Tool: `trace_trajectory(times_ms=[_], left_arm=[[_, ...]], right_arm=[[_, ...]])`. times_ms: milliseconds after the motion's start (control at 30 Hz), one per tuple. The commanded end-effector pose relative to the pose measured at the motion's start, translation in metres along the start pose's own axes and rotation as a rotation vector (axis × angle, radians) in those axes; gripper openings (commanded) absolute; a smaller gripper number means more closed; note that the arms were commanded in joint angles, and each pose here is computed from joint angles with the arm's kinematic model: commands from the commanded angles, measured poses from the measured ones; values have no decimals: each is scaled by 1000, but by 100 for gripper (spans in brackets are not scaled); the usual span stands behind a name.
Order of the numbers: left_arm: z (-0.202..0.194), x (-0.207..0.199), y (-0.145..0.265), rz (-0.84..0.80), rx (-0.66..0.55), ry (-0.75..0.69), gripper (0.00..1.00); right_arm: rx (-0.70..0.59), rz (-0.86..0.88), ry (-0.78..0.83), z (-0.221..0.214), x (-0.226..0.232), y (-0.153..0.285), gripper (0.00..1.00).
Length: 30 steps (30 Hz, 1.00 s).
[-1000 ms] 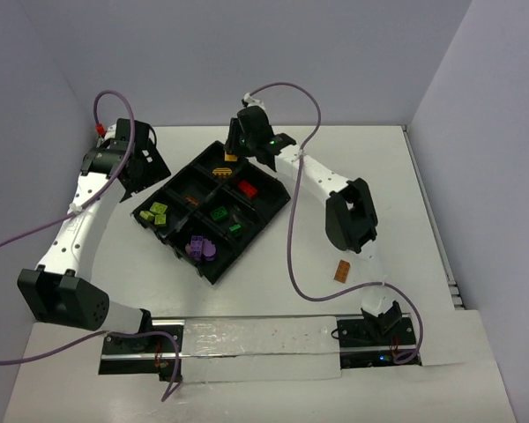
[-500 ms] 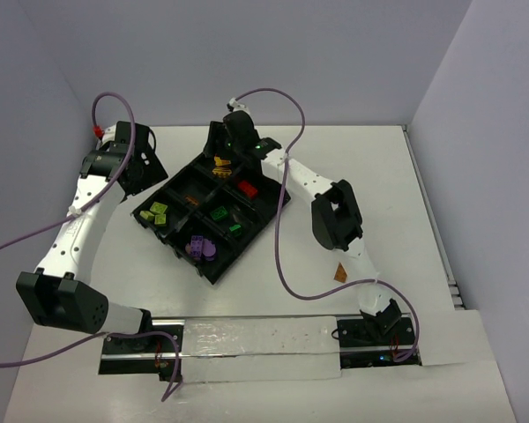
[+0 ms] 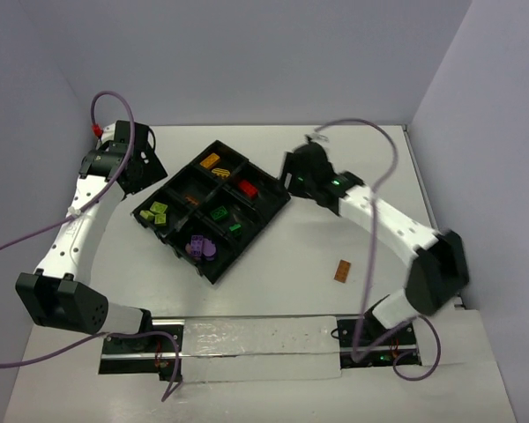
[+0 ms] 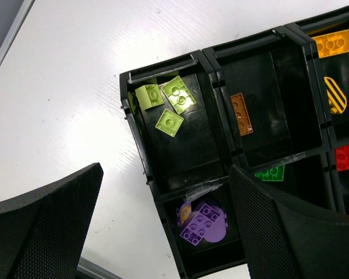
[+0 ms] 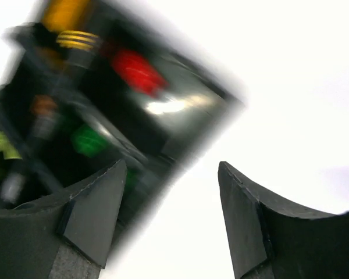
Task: Sort the legos into containers by color
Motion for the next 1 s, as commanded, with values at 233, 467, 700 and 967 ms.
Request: trace_trajectory(times_ms=[233,467,700,967], left_arm=[[15,-12,19,-129,-56,53,97],[13,-7,25,-145,-72,45,96],[18,-4,35,-164,-96,48,96],[21,-4,40,-171,-108,57,96]], right_arm=[[329,-367,-443,-193,-118,121,76],[362,-400,-490,-235,-134,117,76],[384,-423,-381,-239,-138,91,74],[374,-430,-297,-232,-140,78,68]])
Point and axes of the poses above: each gripper's point midway between its finger pads, its own y axis back along the fingers, its own x axis along the line the jaws close on, z = x × y, the point moved 2 cm from there along y, back along the fingers, and after that the axes turned 13 degrees about y, right-handed, at the moved point
